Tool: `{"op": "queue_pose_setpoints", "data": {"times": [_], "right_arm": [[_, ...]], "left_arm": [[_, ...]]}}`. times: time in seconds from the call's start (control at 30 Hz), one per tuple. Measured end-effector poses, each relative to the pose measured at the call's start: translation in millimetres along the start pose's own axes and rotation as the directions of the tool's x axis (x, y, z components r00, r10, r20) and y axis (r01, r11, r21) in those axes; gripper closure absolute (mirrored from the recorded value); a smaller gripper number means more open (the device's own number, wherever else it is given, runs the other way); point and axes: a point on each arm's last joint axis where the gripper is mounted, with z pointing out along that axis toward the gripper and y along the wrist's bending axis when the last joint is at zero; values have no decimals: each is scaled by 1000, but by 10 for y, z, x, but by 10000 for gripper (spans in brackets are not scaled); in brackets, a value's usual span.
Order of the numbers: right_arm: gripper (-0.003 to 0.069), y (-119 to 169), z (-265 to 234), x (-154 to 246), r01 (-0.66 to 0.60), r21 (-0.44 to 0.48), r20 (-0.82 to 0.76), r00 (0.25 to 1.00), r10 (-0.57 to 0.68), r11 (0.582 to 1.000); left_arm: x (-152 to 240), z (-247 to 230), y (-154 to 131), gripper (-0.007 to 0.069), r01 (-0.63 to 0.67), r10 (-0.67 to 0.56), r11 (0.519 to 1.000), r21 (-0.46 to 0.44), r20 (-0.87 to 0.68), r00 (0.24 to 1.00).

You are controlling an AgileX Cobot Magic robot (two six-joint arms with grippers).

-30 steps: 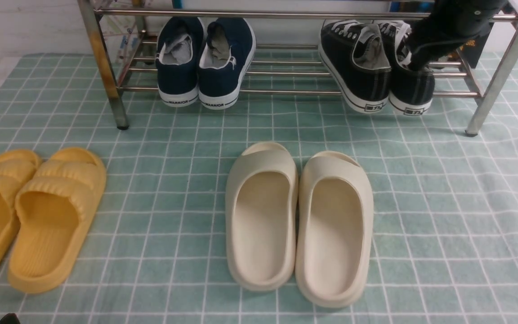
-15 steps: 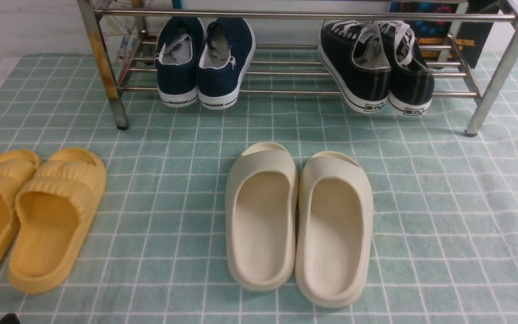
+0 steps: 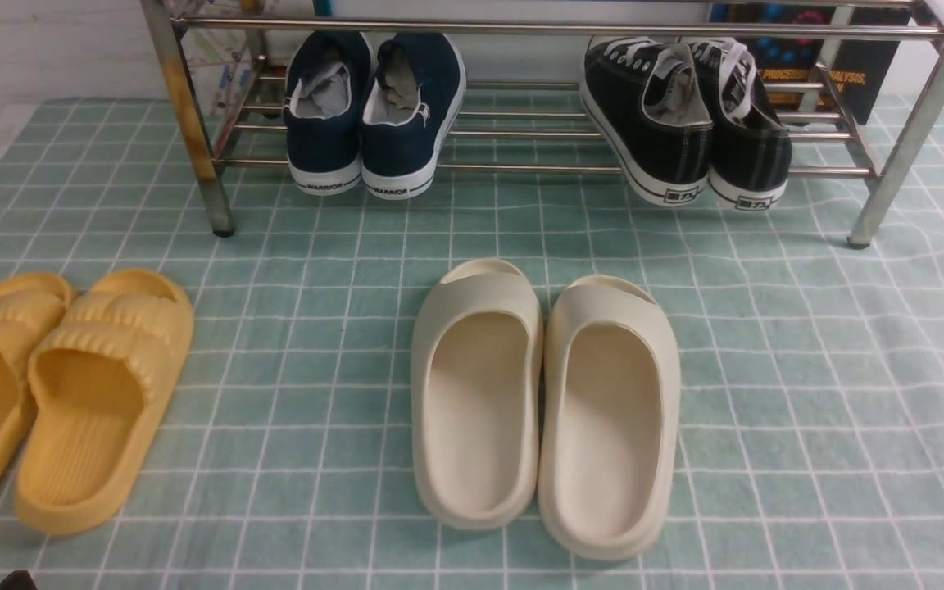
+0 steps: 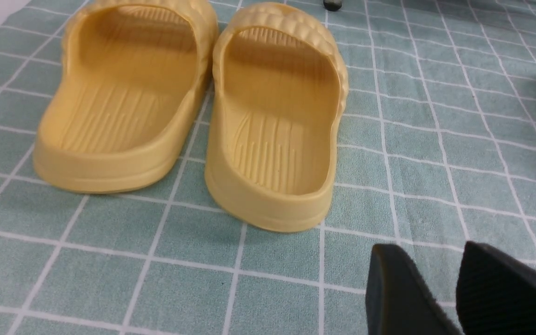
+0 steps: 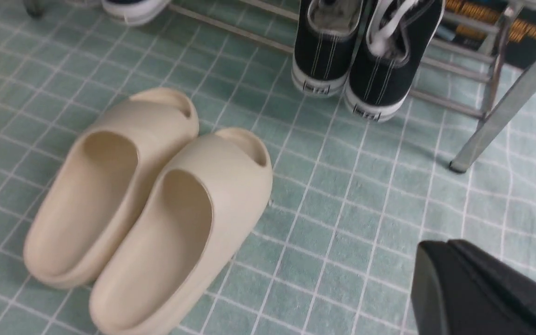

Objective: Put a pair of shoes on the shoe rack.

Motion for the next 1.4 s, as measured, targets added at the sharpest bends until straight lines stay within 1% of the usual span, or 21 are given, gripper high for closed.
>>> {"op": "queue_pose_setpoints", "data": {"times": [0.1, 0.17, 0.27, 0.37, 0.53, 0.7, 0.9, 1.03, 1.1, 1.13, 1.2, 1.27, 1.37, 1.4], "right_arm": [[662, 40, -260, 226, 3, 29, 168, 986, -7, 1000], [662, 63, -408, 371, 2, 47, 277, 961, -15, 999], [661, 92, -571, 579, -1, 66, 393, 919, -25, 998], [659, 127, -734, 773, 0, 76, 473, 880, -36, 997], [657, 174, -894, 1078, 4, 84, 544, 837, -49, 996], [655, 192, -917, 1230, 7, 86, 558, 828, -54, 996], [652, 192, -884, 1257, 6, 82, 545, 837, -50, 997], [651, 166, -703, 1338, -12, 85, 545, 838, -36, 996], [651, 124, -496, 1472, -48, 113, 534, 845, -20, 992], [651, 118, -481, 1480, -55, 120, 541, 841, -19, 991], [651, 60, -228, 1687, -117, 167, 526, 851, 12, 979], [651, -1, -2, 1910, -172, 229, 496, 868, 37, 958], [651, -67, 250, 2224, -248, 285, 427, 897, 109, 926], [651, -74, 264, 2246, -256, 293, 424, 898, 115, 921]], "left_arm": [[0, 0, 0, 407, 0, 0, 1000, 0, 0, 1000], [0, 0, 0, 407, 0, 0, 1000, 0, 0, 1000], [0, 0, 0, 407, 0, 0, 1000, 0, 0, 1000], [0, 0, 0, 407, 0, 0, 1000, 0, 0, 1000], [0, 0, 0, 407, 0, 0, 1000, 0, 0, 1000], [0, 0, 0, 407, 0, 0, 1000, 0, 0, 1000], [0, 0, 0, 407, 0, 0, 1000, 0, 0, 1000], [0, 0, 0, 407, 0, 0, 1000, 0, 0, 1000], [0, 0, 0, 407, 0, 0, 1000, 0, 0, 1000], [0, 0, 0, 407, 0, 0, 1000, 0, 0, 1000], [0, 0, 0, 407, 0, 0, 1000, 0, 0, 1000], [0, 0, 0, 407, 0, 0, 1000, 0, 0, 1000], [0, 0, 0, 407, 0, 0, 1000, 0, 0, 1000], [0, 0, 0, 407, 0, 0, 1000, 0, 0, 1000]]}}
